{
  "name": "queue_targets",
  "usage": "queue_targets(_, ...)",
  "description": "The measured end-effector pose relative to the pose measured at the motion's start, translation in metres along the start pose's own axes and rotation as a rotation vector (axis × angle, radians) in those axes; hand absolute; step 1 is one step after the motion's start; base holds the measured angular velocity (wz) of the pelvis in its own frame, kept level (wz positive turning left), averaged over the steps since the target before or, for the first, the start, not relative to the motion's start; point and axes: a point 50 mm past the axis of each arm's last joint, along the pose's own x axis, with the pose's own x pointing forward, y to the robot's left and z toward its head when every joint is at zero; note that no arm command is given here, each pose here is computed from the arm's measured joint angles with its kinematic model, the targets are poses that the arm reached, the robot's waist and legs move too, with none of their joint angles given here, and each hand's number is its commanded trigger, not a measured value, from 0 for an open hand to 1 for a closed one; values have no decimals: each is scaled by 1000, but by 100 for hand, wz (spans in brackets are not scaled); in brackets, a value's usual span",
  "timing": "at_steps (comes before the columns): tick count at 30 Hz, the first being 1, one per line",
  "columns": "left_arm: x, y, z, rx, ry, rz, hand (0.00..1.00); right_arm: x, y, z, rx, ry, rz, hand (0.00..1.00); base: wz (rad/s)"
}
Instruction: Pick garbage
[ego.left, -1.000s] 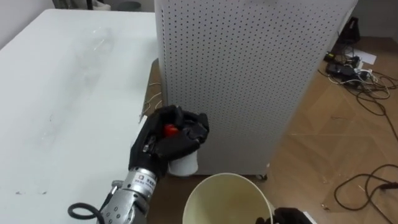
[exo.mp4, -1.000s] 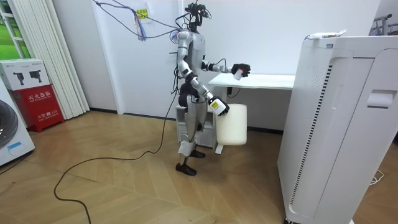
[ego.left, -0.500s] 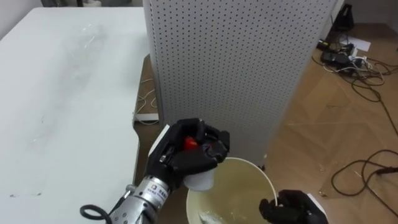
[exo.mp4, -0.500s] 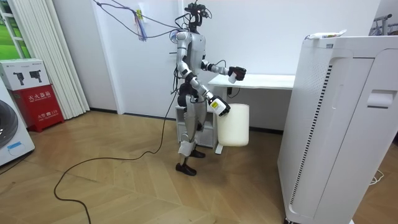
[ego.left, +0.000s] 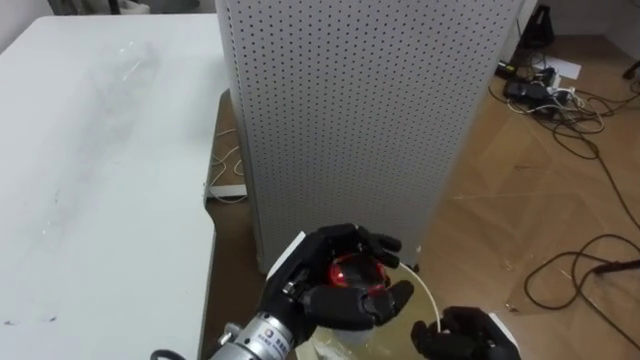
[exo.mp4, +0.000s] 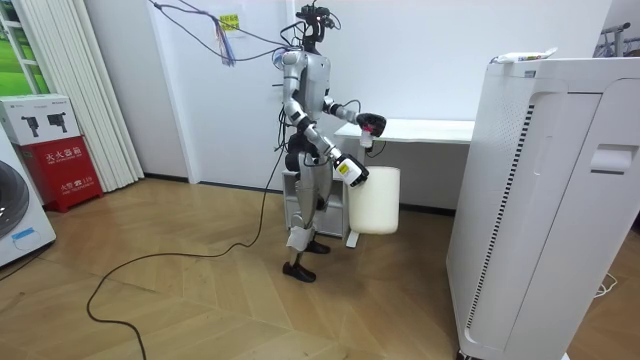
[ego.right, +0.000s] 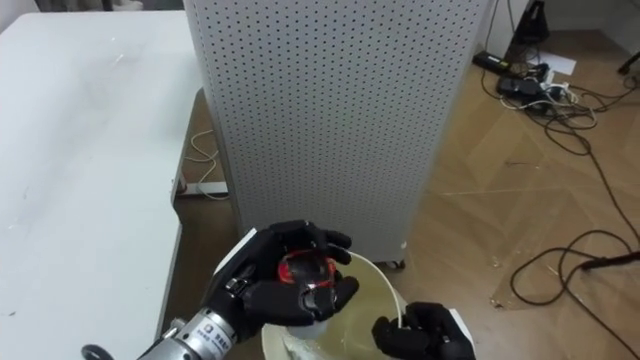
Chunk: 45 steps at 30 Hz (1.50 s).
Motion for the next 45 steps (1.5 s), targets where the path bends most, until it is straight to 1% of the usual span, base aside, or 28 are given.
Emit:
queue_targets(5, 1, -5, -5, -39, 23, -24, 0, 0, 3, -2, -14, 12, 4, 100, -4)
queue_targets(7, 1, -6, -6, -41, 27, -26, 0, -1, 6, -5, -34, 29, 18, 100, -6)
queue_targets(15, 2, -7, -6, -47, 27, -28, 0, -1, 4, -6, -29, 37, -3, 100, -3)
queue_targets(17, 3, -9, -7, -52, 26, -32, 0, -1, 5, -7, -28, 41, -5, 100, 0)
queue_targets(20, 6, -19, -8, -59, 28, -63, 0, -1, 9, -14, -3, 71, -11, 100, 0)
queue_targets(24, 8, -21, -7, -61, 22, -67, 0, -2, 12, -21, 11, 98, -6, 100, -5)
queue_targets(27, 8, -20, -6, -6, 20, -54, 0, -2, 12, -21, 11, 97, -14, 100, -3)
queue_targets(28, 9, -19, -5, 30, 18, -47, 0, -2, 11, -21, 11, 97, -17, 100, -5)
queue_targets(30, 9, -18, 2, 70, -4, -39, 0, -2, 11, -20, 12, 91, -22, 100, -7)
queue_targets(33, 10, -16, 19, 119, -87, -17, 0, -3, 9, -21, 14, 79, -32, 100, -3)
queue_targets(35, 8, -10, 29, 149, -136, 24, 0, -4, 7, -22, 26, 75, -43, 100, -12)
queue_targets(38, 2, -1, 47, 252, -211, 110, 0, -6, 2, -20, 75, 56, -65, 100, -24)
queue_targets(40, -4, 7, 58, 349, -258, 179, 0, -10, -3, -25, 93, 60, -87, 100, -38)
queue_targets(41, -6, 10, 60, 369, -264, 201, 0, -10, -3, -27, 94, 64, -88, 100, -56)
queue_targets(43, -13, 21, 67, 413, -292, 295, 0, -13, -4, -32, 95, 78, -95, 100, -79)
queue_targets(45, -16, 25, 71, 451, -317, 347, 0, -15, -5, -36, 96, 86, -99, 100, -56)
